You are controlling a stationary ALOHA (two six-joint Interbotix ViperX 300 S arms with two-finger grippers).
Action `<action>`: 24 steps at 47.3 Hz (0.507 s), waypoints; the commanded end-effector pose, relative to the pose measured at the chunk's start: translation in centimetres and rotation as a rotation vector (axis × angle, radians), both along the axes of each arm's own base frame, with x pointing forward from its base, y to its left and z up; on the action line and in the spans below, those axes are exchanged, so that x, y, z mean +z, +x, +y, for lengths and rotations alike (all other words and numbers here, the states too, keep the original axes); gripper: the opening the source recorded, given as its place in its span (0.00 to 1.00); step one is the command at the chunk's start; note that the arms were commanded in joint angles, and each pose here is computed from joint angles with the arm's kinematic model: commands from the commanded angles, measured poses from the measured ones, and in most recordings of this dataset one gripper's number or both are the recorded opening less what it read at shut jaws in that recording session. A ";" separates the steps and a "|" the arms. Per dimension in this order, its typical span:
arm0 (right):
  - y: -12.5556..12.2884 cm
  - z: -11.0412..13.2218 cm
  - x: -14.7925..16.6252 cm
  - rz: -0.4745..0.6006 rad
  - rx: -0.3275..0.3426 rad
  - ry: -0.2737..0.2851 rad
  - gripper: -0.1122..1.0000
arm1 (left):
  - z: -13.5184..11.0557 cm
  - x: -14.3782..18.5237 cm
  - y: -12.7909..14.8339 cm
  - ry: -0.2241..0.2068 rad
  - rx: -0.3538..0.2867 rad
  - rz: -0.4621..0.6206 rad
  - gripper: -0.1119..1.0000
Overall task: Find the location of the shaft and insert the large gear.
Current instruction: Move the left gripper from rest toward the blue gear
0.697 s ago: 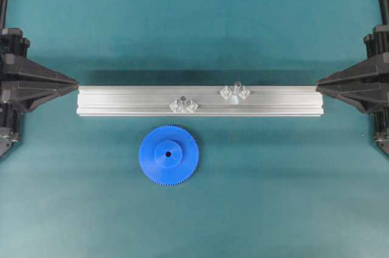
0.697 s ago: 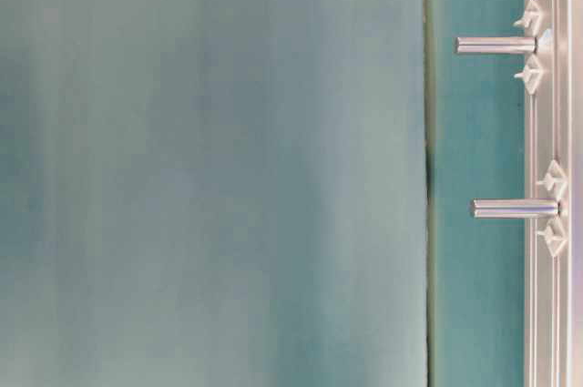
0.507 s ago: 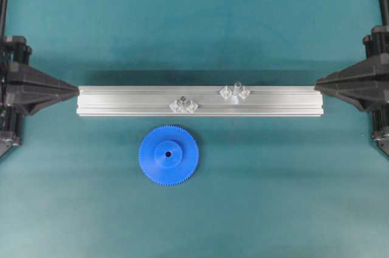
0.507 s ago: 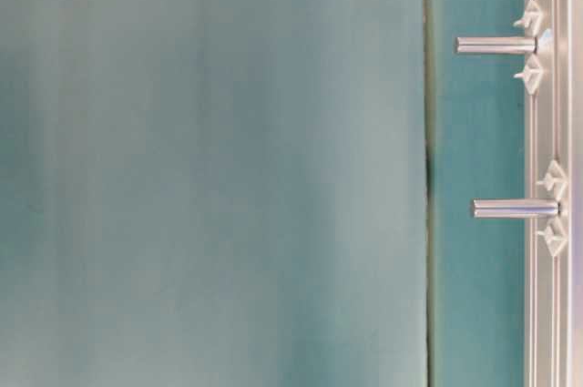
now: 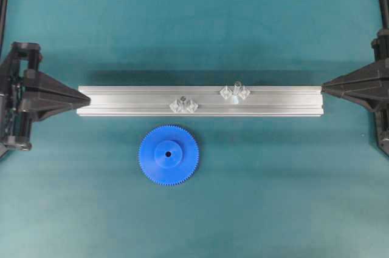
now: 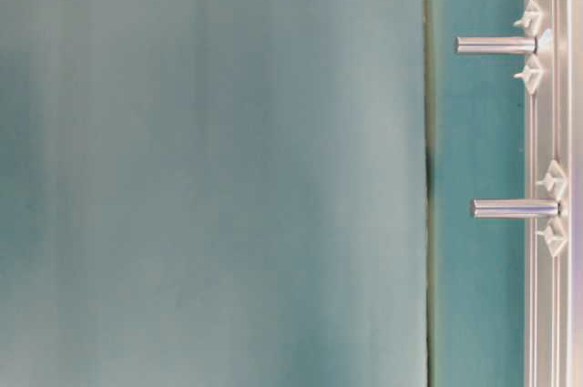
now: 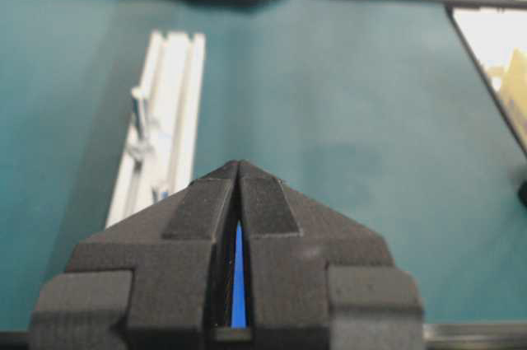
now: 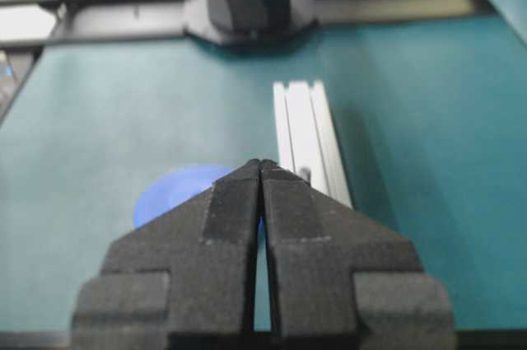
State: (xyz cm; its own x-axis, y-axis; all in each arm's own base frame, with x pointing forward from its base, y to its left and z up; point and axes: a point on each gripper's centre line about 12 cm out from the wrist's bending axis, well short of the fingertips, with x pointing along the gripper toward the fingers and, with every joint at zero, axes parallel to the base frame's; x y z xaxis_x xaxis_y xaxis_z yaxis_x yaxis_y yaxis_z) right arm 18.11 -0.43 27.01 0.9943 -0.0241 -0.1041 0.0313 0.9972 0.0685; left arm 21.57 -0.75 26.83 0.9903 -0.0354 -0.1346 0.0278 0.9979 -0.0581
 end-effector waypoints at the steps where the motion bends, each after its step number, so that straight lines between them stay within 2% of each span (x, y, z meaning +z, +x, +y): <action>1: 0.1 -0.1 0.1 0.018 -0.007 0.013 0.10 | -0.4 1.0 0.9 0.000 -0.015 0.008 0.10; 15: -0.1 -0.1 -1.4 0.140 -0.013 0.047 0.10 | -1.1 0.9 3.0 -0.013 -0.034 0.168 0.10; 24: -0.3 -0.1 -2.0 0.181 -0.014 0.053 0.10 | -1.6 0.2 4.7 -0.004 -0.048 0.272 0.10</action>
